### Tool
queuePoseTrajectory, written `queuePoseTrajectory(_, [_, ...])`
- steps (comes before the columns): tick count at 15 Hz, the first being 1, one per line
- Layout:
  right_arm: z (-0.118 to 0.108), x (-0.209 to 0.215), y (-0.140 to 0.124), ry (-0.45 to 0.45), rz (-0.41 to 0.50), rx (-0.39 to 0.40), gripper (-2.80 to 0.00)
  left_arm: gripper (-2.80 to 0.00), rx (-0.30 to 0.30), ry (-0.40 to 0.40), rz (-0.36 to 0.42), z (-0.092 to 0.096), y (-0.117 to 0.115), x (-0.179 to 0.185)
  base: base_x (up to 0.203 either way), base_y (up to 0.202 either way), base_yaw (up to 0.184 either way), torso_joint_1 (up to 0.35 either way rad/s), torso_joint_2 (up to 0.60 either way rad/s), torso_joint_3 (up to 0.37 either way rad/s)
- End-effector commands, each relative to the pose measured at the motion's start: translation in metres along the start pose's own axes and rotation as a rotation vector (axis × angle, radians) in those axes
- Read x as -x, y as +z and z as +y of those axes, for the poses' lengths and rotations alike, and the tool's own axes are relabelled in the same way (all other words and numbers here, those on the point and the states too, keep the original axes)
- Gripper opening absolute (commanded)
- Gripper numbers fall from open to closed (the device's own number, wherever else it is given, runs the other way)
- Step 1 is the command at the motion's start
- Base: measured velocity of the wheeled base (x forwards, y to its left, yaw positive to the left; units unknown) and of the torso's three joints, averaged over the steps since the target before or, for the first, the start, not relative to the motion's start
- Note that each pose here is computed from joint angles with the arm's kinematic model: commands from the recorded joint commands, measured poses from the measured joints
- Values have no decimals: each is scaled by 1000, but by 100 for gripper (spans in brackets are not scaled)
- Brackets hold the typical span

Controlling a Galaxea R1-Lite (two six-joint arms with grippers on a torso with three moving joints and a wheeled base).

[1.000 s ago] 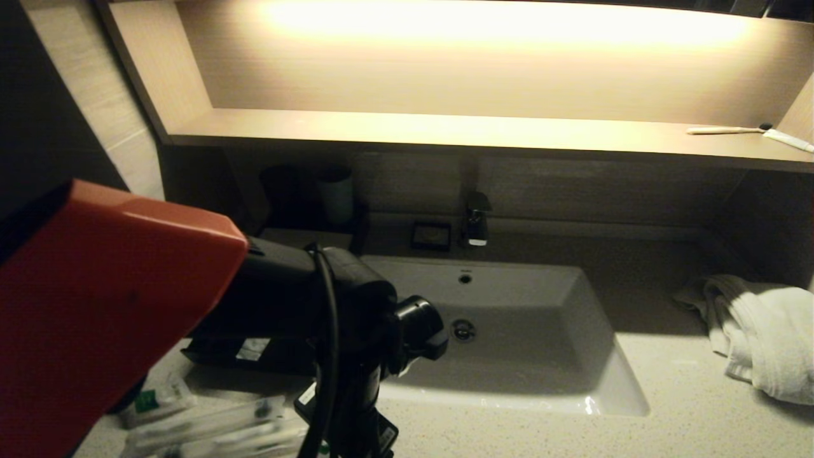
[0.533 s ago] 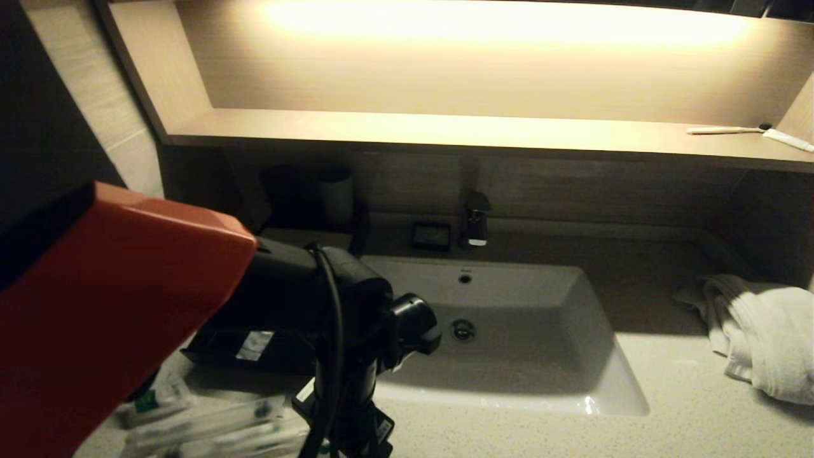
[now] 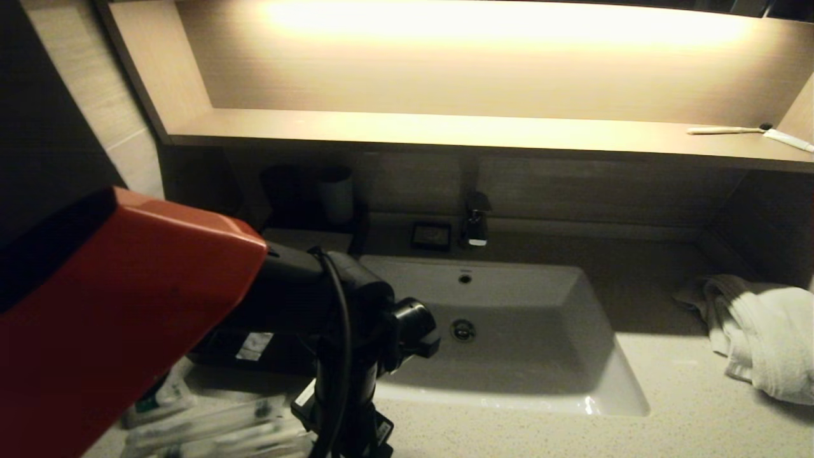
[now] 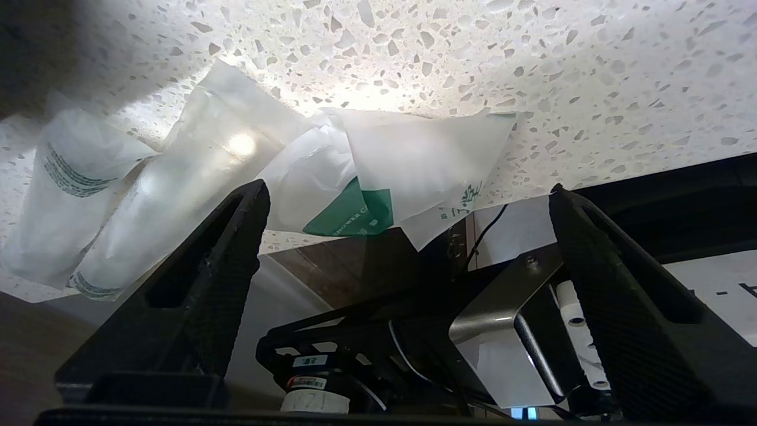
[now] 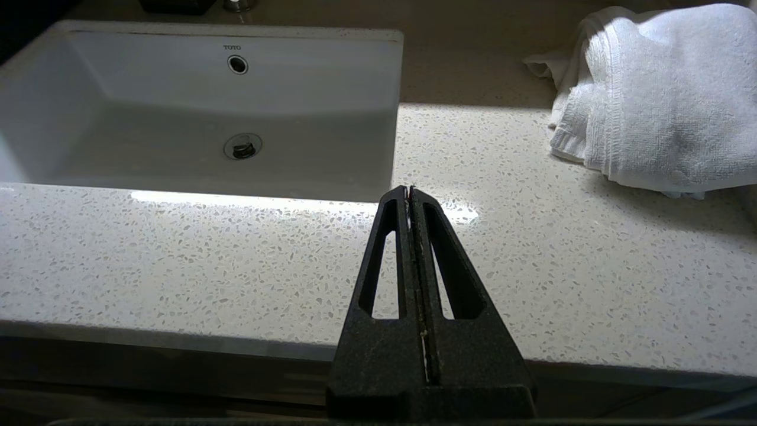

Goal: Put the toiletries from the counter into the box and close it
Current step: Pick up the bathroom toiletry

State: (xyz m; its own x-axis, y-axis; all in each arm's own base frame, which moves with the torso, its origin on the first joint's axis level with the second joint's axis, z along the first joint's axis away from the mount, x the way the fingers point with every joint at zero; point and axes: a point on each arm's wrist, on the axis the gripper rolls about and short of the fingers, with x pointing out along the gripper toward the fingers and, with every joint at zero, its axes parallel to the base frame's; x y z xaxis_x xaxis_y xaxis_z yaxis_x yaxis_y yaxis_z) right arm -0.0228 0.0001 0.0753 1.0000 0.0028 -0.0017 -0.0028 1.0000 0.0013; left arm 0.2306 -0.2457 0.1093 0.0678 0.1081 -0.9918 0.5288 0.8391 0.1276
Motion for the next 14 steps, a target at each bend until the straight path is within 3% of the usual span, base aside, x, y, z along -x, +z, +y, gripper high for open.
queuePoseTrajectory(1, [0,0,0,0,0,0,-280,-31,1,4,10,0,-1,-1,0,0,0,0,0,0])
queuePoseTrajectory(2, [0,0,0,0,0,0,-280,-280,0,4,11,0,-1,-1,0,0,0,0,0,0])
queuePoseTrajectory(14, [0,0,0,0,0,0,-280,-280,31,4,8,5,-1,1,0,0,0,0,0,0])
